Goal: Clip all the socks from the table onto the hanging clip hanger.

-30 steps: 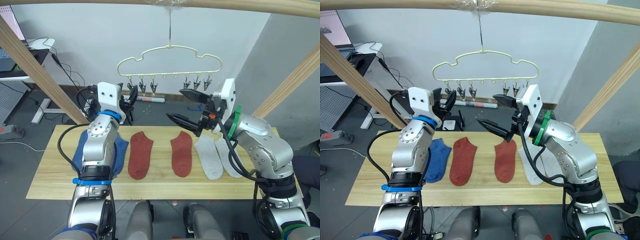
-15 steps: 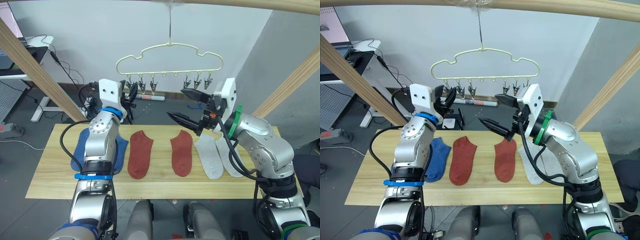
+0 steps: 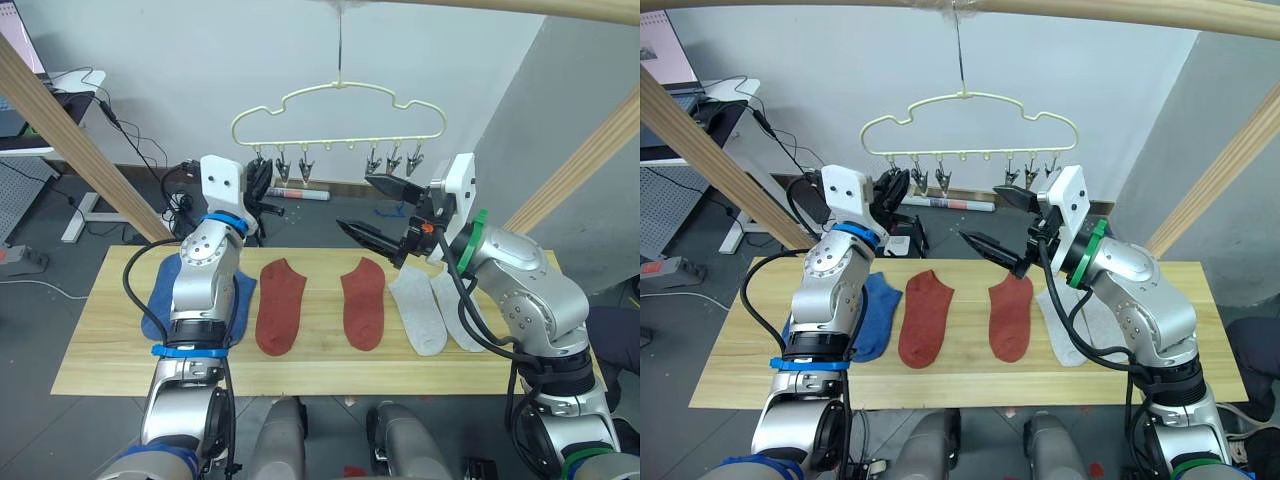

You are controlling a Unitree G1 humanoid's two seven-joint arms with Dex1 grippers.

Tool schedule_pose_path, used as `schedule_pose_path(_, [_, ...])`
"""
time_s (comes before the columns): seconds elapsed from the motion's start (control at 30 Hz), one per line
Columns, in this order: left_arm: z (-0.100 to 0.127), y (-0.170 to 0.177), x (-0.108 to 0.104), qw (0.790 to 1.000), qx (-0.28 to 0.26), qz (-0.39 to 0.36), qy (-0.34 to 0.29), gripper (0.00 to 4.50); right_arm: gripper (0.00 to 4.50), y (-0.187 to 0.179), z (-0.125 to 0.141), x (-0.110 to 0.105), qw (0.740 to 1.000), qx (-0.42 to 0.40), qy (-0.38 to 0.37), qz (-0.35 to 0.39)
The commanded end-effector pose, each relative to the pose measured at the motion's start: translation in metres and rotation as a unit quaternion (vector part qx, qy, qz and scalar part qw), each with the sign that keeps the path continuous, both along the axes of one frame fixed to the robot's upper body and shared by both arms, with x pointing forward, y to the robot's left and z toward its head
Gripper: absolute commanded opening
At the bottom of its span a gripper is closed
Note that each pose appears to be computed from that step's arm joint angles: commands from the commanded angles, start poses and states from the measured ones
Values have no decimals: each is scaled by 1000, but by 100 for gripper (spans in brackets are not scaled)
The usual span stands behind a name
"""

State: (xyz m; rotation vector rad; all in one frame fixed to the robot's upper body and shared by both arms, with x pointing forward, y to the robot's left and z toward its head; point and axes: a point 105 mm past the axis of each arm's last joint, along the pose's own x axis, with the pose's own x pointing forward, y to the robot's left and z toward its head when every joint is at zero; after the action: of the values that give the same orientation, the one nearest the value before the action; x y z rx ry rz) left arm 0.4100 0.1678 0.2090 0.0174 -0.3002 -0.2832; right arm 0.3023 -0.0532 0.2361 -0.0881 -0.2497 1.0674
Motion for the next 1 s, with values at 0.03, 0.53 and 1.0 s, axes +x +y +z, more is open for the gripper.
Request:
schedule_pose_path(0.03, [19, 0, -5, 999, 29, -6, -21, 27, 450, -19, -23, 5, 998, -49, 9, -47])
schedule_pose_path(0.53, [23, -2, -18, 992, 14, -83, 90, 27, 450, -161, -178, 53, 876, -273, 172, -357])
schedule_pose_path(1.0, [22, 0, -23, 992, 18, -83, 96, 27, 364, -180, -231, 50, 838, -286, 280, -370])
